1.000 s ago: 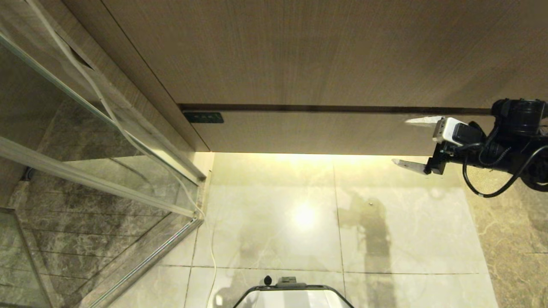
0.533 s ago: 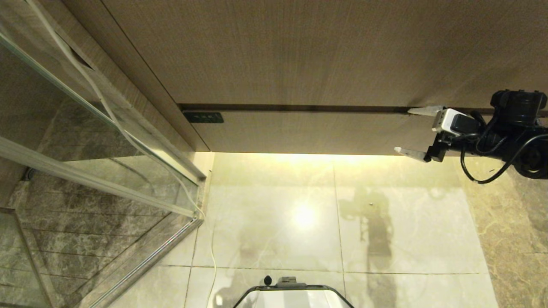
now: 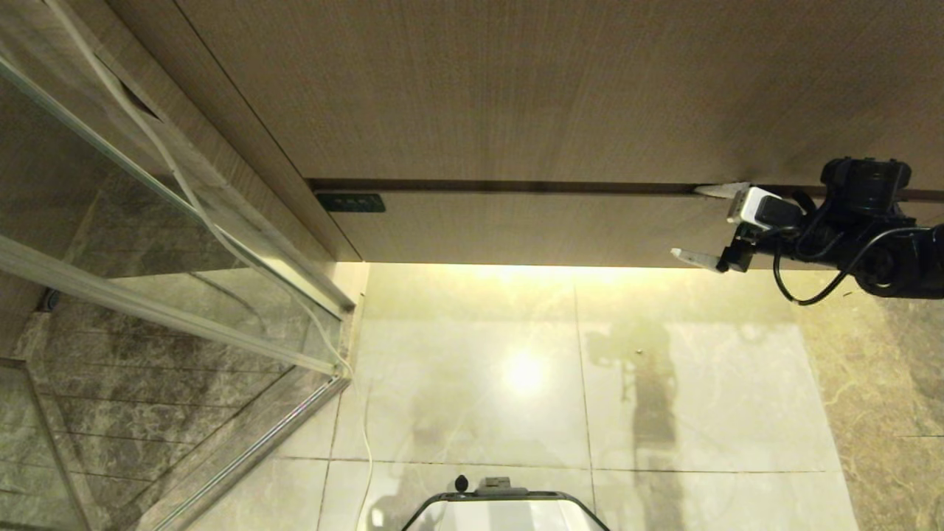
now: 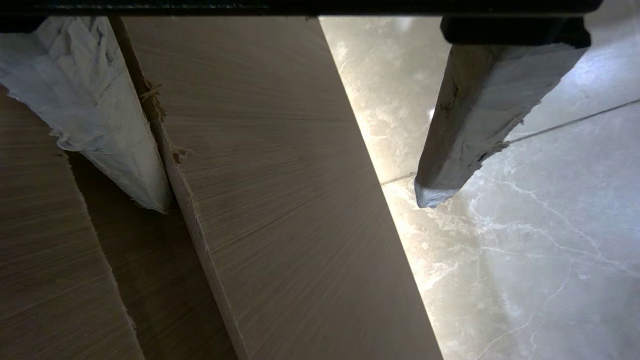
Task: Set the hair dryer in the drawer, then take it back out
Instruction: Pull open the drawer
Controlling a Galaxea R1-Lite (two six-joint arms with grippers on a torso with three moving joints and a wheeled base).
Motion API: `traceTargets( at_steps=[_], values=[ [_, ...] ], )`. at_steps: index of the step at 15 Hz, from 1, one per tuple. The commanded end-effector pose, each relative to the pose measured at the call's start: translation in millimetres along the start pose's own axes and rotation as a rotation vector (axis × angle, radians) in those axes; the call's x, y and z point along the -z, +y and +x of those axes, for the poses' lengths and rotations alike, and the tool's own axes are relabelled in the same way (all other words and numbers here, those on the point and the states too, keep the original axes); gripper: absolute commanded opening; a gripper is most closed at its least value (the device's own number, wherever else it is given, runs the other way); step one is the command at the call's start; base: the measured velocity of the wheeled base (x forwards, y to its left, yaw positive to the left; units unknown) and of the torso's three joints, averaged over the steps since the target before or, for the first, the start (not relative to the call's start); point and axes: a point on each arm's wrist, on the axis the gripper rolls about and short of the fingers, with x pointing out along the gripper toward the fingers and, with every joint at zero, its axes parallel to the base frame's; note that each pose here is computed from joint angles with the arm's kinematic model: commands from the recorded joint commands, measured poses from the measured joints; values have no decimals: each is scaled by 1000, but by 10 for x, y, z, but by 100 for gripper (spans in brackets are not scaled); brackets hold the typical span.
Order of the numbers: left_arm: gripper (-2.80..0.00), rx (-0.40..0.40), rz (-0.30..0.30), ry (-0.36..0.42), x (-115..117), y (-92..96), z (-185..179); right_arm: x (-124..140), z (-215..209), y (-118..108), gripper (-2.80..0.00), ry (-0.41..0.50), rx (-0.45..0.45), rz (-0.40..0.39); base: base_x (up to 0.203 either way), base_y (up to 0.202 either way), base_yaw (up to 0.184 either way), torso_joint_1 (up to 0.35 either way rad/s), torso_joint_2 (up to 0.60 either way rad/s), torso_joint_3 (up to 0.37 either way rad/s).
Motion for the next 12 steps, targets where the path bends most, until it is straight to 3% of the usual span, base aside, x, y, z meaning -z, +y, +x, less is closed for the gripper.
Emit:
traceTargets(
  at_steps=[1, 3, 4, 7, 10, 12],
  values=[
    [-280, 1, 0, 1, 4, 0, 1, 128, 98, 54, 0, 3, -14, 10, 0, 0, 0, 0, 0, 0],
    [-280, -1, 0, 0, 0, 0, 0, 153, 103, 90, 0, 14, -31, 51, 0, 0, 0, 0, 0, 0],
    [-280, 0, 0, 1, 4, 0, 1, 144, 83, 117, 0, 26, -51, 113, 0, 0, 0, 0, 0, 0],
    [-280, 0, 0, 2, 5, 0, 1, 35, -78, 222, 0, 166, -125, 381, 0, 0, 0, 0, 0, 0],
    [-280, 0, 0, 1, 4, 0, 1, -79, -182, 227, 0, 196, -117, 520, 0, 0, 0, 0, 0, 0],
    [-280, 0, 0, 1, 4, 0, 1, -140, -244, 240, 0, 216, -106, 565, 0, 0, 0, 0, 0, 0]
  ],
)
